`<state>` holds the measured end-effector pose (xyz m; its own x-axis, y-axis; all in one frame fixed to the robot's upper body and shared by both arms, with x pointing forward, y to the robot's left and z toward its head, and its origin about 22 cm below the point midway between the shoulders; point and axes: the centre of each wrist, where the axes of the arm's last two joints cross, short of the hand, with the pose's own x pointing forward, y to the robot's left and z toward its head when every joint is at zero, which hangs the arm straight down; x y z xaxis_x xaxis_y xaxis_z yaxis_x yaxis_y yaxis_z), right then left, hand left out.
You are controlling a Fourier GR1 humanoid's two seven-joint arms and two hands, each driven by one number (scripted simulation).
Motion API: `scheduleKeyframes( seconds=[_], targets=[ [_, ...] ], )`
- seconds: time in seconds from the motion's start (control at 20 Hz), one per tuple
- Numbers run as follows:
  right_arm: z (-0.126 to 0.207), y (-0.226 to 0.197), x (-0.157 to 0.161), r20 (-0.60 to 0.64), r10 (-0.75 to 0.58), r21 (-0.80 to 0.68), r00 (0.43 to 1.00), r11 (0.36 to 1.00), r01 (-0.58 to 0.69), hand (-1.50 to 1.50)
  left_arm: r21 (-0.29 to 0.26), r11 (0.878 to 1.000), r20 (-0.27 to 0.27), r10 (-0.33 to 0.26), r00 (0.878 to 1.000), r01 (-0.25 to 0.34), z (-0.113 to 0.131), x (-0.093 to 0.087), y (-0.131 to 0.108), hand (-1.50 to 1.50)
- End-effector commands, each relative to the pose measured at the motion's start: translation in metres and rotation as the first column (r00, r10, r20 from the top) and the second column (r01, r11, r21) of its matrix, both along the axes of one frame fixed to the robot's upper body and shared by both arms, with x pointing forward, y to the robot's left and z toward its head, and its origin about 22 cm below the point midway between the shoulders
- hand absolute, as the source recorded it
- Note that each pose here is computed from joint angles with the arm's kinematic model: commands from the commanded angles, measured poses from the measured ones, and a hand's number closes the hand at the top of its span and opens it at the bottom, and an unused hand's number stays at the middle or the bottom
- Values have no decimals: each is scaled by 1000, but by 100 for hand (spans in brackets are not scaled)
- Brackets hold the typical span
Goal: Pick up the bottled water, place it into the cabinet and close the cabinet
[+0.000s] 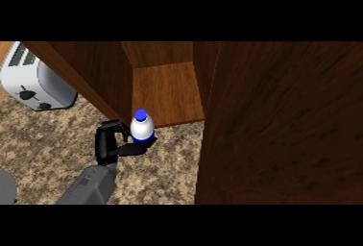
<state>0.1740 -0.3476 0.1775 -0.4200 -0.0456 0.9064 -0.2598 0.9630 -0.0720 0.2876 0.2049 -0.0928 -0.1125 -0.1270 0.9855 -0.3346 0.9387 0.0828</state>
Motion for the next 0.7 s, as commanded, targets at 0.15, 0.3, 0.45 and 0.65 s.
scheduleKeyframes(
  seconds=[0.15,0.3,0.45,0.65],
  targets=[
    [6,0,-6,-3,-1,-18,1000,1000,1,-150,-138,944,226,-266,937,301,71,54,-94,150],
    [4,-2,-14,-12,-2,-63,1000,998,1,-150,-217,907,212,-317,924,361,63,45,-90,150],
    [7,-2,-18,-24,23,-70,999,997,-24,150,-275,878,235,-334,913,392,70,47,-109,150],
    [11,9,-40,-35,38,-92,999,995,-41,150,-303,827,259,-407,876,474,56,31,-106,150]
  ],
)
